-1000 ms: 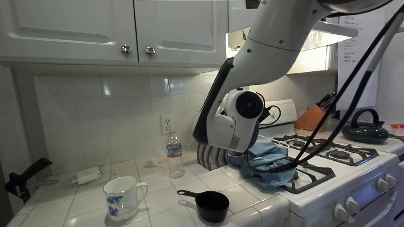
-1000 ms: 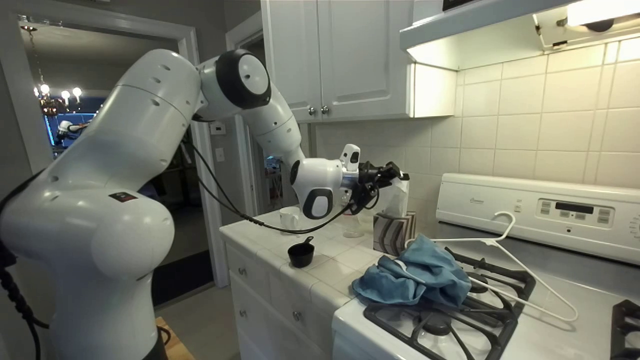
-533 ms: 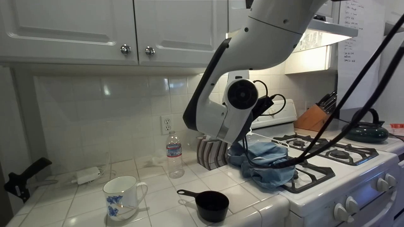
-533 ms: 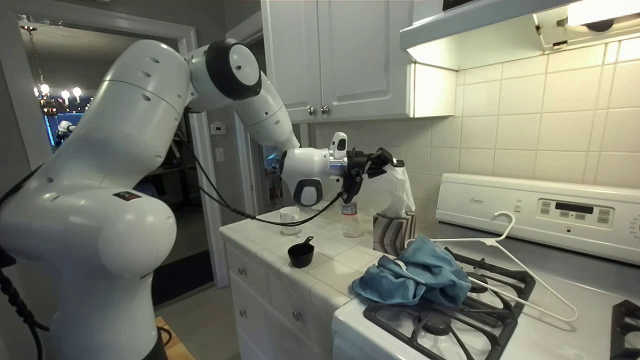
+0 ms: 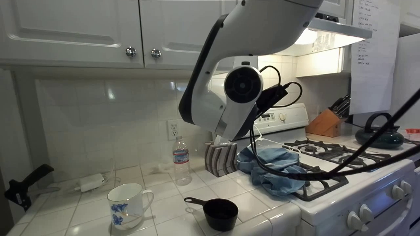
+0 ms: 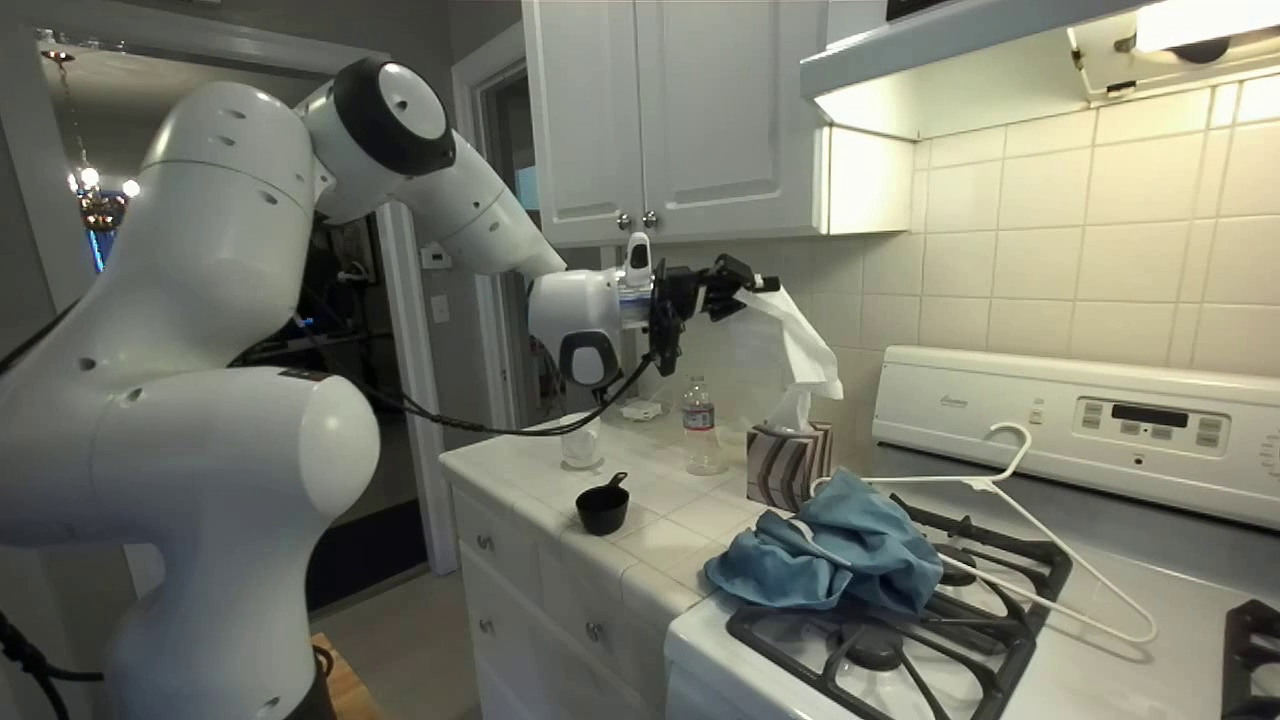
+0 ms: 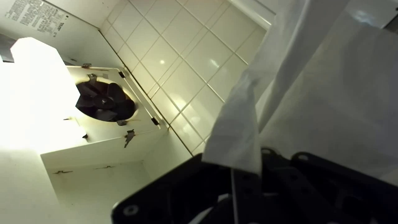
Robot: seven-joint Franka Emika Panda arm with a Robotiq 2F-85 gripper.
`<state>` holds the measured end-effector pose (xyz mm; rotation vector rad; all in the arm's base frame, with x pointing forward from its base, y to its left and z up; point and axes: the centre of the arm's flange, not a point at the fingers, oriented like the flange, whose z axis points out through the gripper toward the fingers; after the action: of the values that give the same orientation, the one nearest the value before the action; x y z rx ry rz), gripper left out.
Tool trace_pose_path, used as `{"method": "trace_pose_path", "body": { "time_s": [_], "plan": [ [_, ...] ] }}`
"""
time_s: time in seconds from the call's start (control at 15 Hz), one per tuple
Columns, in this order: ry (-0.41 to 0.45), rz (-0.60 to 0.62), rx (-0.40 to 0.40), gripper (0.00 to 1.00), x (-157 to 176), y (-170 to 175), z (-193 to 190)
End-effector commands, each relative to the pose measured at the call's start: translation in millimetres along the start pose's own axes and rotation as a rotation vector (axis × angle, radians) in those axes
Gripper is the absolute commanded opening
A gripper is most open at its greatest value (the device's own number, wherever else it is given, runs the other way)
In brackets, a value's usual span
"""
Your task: Remove one paper towel from the tissue box
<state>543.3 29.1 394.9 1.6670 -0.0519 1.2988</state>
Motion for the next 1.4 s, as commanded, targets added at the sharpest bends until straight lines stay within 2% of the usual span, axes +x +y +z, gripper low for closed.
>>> {"method": "trace_pose_path", "body": {
  "time_s": [0.0,0.33,0.6,0.73,0.93,1.13,1.27,1.33],
  "plan": [
    [0.017,0.037,0.045,0.0,-9,11,-46],
    [0.06,0.166,0.185,0.0,-27,13,-84],
    [0.091,0.28,0.303,0.0,-48,4,-92],
    [0.068,0.331,0.371,0.0,-64,0,-81],
    [0.023,0.405,0.518,0.0,-95,-14,-62],
    [-0.001,0.448,0.622,0.0,-109,-16,-42],
    [-0.025,0.454,0.668,0.0,-116,-20,-30],
    [-0.015,0.428,0.616,0.0,-103,-30,-43]
  ]
}}
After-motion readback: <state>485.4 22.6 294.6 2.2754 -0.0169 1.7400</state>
